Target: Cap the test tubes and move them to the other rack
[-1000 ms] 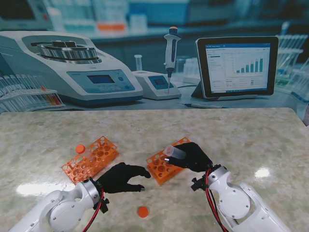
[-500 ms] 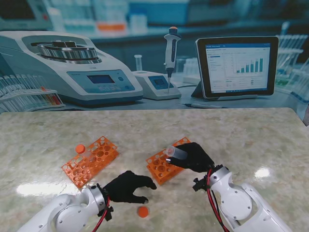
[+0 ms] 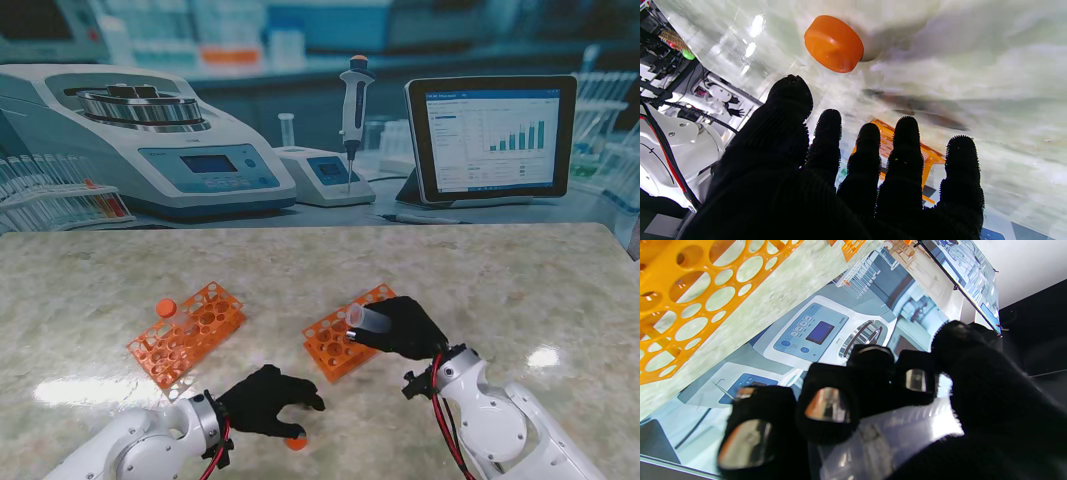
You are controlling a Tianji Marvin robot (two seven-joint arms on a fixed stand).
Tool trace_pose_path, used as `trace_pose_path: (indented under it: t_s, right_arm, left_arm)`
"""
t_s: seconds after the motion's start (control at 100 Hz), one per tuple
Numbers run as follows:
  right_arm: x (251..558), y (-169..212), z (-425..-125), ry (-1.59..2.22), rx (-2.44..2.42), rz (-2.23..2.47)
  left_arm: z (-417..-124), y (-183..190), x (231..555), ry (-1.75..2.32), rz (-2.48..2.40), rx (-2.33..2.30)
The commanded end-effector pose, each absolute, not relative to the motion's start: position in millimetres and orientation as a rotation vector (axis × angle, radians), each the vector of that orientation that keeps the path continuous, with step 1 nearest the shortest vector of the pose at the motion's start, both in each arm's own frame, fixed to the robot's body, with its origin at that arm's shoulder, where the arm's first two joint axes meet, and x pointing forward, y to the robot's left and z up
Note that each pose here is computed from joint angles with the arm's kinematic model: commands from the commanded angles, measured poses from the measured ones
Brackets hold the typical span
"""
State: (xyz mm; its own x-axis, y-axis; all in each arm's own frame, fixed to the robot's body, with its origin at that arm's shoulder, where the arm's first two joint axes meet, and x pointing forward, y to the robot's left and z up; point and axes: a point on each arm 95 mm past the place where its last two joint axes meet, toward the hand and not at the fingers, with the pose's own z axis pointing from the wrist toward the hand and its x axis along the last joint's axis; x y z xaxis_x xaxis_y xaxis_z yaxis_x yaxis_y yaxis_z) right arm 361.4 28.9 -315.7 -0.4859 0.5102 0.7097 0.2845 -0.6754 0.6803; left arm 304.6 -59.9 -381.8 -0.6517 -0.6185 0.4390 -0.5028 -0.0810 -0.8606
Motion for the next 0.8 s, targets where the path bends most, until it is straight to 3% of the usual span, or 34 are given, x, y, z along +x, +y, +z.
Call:
trace_pose_path:
  t_s: [0.0,0.79]
  right_arm:
    - [355.4,31.3,-316.4,1.191,1.511,2.301]
    - [332.0,30.8,-308.5,1.192,1.455,2.305]
  left_arm:
    - [-387.2,-59.6,300.1,2.083,-1.839,-1.277]
    - [-391.0,-56.0,280.4,2.162,-1.798,-1.154]
